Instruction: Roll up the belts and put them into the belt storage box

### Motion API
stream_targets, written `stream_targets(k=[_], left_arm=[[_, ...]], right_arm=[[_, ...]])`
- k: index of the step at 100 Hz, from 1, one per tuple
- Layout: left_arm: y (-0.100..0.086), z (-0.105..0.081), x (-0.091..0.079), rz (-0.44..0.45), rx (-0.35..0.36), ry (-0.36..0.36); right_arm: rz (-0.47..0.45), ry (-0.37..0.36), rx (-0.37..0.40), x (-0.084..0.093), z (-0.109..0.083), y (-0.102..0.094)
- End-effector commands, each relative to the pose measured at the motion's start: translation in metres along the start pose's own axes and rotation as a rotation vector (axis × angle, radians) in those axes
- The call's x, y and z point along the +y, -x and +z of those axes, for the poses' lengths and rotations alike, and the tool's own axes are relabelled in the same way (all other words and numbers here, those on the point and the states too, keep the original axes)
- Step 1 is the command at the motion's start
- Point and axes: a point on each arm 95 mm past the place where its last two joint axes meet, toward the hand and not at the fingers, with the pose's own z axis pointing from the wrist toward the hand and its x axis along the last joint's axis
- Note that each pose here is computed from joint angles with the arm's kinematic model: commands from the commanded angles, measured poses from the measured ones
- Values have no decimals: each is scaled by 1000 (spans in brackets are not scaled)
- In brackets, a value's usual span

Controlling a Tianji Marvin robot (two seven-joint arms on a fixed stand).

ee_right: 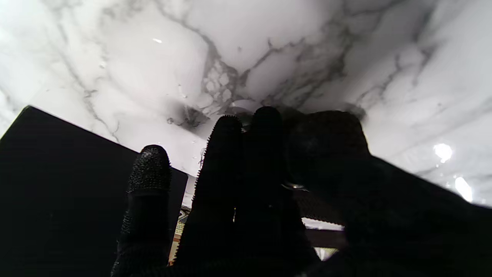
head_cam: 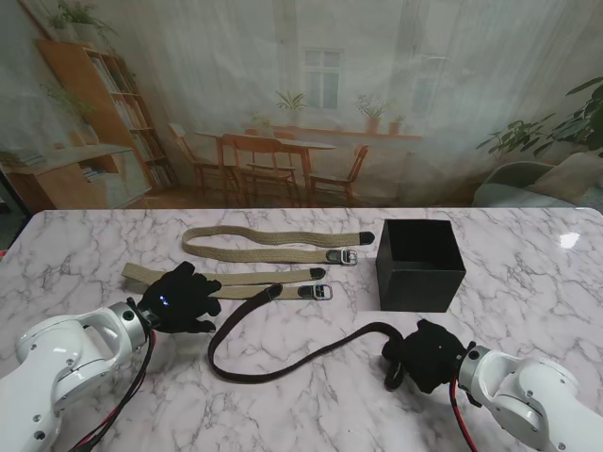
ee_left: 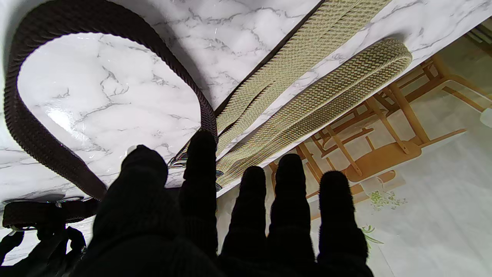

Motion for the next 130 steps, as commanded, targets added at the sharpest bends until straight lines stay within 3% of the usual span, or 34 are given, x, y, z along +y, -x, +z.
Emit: stream_targets(k=[1, 35, 110, 130], left_arm=[[-2, 1, 0, -1, 5, 13], [-3, 1, 0, -3, 8, 16], [-4, 1, 1, -8, 11, 25], [-4, 1, 1, -9, 13, 29]], right_arm=[[21, -6, -16, -9, 1, 0], [-31, 33, -43, -14, 5, 1], [106, 34, -49, -24, 12, -5], [110, 70, -60, -27, 16, -5]])
